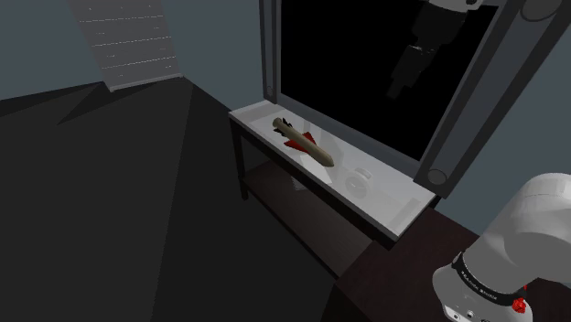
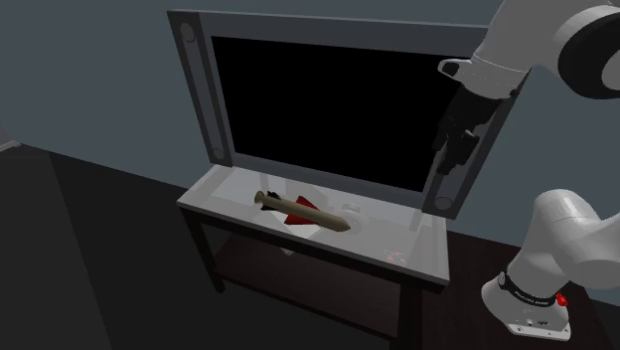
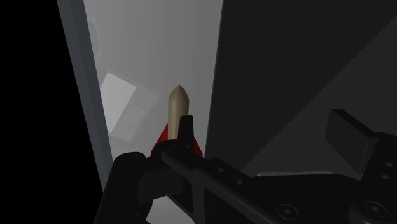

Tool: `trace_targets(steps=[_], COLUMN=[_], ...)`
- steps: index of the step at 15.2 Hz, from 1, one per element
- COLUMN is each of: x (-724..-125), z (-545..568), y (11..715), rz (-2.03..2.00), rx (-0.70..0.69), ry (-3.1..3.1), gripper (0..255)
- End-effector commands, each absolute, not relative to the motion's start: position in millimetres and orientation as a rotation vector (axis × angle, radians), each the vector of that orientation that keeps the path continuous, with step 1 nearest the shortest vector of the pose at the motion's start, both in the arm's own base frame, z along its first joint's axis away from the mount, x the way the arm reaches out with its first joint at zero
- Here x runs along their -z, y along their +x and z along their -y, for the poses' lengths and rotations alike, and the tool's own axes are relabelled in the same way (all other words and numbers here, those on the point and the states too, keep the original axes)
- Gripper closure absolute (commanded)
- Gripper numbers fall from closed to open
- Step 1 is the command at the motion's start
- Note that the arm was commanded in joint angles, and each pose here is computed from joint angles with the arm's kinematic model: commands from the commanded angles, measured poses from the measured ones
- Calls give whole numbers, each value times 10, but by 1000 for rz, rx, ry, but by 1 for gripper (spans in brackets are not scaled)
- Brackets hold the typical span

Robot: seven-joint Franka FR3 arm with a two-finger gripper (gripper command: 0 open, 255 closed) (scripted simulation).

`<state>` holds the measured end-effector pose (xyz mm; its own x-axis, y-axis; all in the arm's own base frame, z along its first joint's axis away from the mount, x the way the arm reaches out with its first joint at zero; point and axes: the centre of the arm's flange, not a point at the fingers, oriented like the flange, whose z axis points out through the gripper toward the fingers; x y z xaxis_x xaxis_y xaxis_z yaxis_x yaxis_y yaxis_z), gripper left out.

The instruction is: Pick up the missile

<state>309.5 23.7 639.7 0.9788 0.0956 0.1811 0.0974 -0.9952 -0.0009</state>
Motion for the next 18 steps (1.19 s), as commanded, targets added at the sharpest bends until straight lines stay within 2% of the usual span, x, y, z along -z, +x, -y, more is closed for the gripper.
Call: trace_targets(steps=[1,18], x=[-6397,-5102], z=[-237,51], y=[3095,4958], rz=[152,76], rx=[284,221], ry=[-3115,-3119], gripper=[0,0])
